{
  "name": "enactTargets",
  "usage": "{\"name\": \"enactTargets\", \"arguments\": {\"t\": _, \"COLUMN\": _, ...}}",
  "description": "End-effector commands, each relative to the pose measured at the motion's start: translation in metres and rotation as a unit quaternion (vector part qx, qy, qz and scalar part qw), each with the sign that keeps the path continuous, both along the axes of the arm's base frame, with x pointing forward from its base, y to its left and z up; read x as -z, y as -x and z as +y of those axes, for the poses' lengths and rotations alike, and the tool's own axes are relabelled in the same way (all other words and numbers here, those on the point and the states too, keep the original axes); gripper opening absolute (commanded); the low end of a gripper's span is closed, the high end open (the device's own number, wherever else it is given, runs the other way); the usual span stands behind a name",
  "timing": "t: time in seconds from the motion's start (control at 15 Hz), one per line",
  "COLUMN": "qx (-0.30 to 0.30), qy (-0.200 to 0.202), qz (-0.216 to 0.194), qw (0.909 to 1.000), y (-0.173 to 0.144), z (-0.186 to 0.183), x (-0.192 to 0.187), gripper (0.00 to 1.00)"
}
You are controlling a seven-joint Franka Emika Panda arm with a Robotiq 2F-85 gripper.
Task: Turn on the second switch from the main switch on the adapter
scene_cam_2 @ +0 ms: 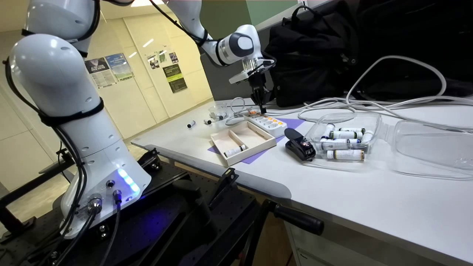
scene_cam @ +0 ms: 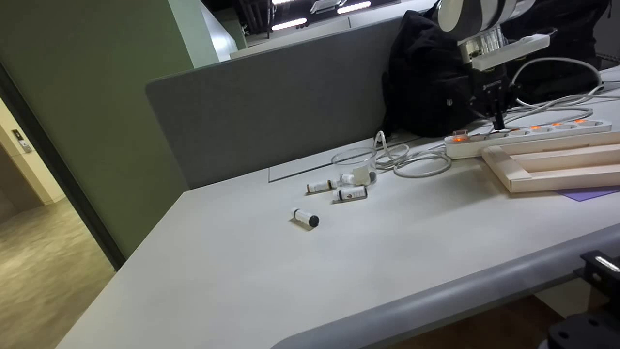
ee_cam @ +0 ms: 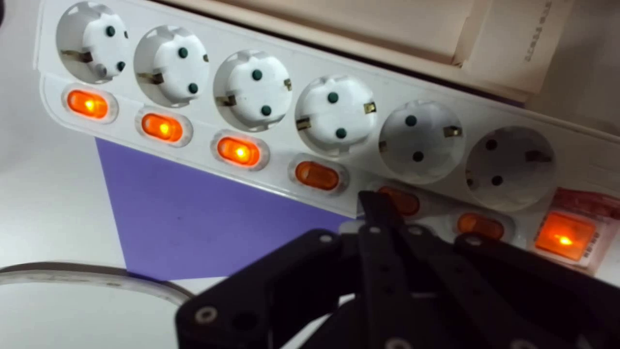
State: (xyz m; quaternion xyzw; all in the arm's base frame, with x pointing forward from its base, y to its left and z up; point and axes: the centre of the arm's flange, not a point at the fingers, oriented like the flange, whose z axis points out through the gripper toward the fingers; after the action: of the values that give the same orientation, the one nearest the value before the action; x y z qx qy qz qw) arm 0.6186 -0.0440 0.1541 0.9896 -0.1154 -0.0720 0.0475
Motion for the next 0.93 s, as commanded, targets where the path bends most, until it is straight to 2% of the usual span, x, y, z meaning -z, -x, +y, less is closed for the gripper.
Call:
{"name": "enactTargets", "arguments": {"t": 0.0, "qx": 0.009, "qy": 0.018, "qz": -0.003, "qw": 0.9998, "y": -0.004, "z": 0.006, "x": 0.001, "gripper": 0.00}}
{"name": "enactTargets", "arguments": {"t": 0.33, "qx": 0.006, "qy": 0.028, "qz": -0.011, "qw": 0.9995, "y": -0.005, "z": 0.010, "x": 0.009, "gripper": 0.00}}
{"name": "enactTargets", "arguments": {"t": 0.87, "qx": 0.002, "qy": 0.041, "qz": 0.013, "qw": 0.9991, "y": -0.001, "z": 0.001, "x": 0.028, "gripper": 0.00}}
